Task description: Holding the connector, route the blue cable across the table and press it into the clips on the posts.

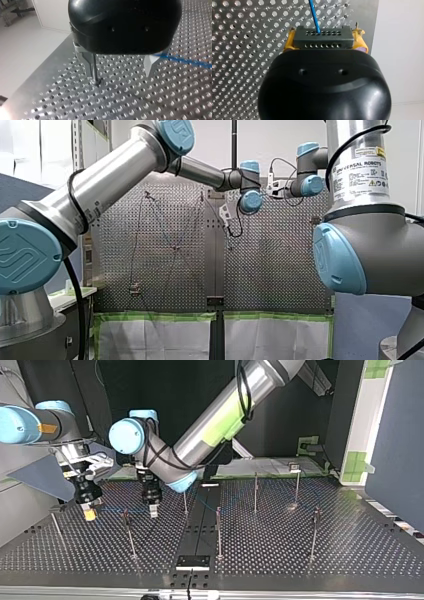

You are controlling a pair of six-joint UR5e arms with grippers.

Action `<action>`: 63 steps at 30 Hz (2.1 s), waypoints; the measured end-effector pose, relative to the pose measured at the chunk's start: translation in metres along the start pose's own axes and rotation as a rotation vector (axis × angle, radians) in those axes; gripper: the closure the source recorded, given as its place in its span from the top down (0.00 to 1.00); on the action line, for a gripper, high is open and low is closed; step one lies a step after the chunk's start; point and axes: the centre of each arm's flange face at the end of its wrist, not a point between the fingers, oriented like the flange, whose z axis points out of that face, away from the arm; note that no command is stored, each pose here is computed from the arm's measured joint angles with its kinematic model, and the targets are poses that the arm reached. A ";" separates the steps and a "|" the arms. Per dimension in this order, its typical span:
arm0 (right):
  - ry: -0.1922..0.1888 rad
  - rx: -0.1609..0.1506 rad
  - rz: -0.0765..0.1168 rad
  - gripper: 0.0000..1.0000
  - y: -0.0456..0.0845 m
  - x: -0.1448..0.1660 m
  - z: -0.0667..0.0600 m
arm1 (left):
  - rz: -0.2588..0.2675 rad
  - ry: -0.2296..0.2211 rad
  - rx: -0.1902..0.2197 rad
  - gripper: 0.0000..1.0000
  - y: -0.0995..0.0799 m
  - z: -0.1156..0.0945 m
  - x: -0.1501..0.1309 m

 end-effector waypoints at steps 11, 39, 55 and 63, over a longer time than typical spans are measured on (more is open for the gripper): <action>-0.004 0.005 0.004 0.00 -0.002 -0.002 0.000 | -0.089 -0.033 0.100 1.00 -0.023 -0.040 -0.032; -0.014 0.018 0.014 0.00 -0.009 -0.009 0.000 | -0.388 -0.214 0.080 1.00 -0.003 -0.100 -0.130; -0.014 0.024 0.014 0.00 -0.012 -0.010 0.000 | -0.300 -0.244 0.054 1.00 0.024 -0.103 -0.106; -0.014 0.026 0.013 0.00 -0.013 -0.010 0.001 | -0.282 -0.229 0.056 1.00 0.049 -0.095 -0.083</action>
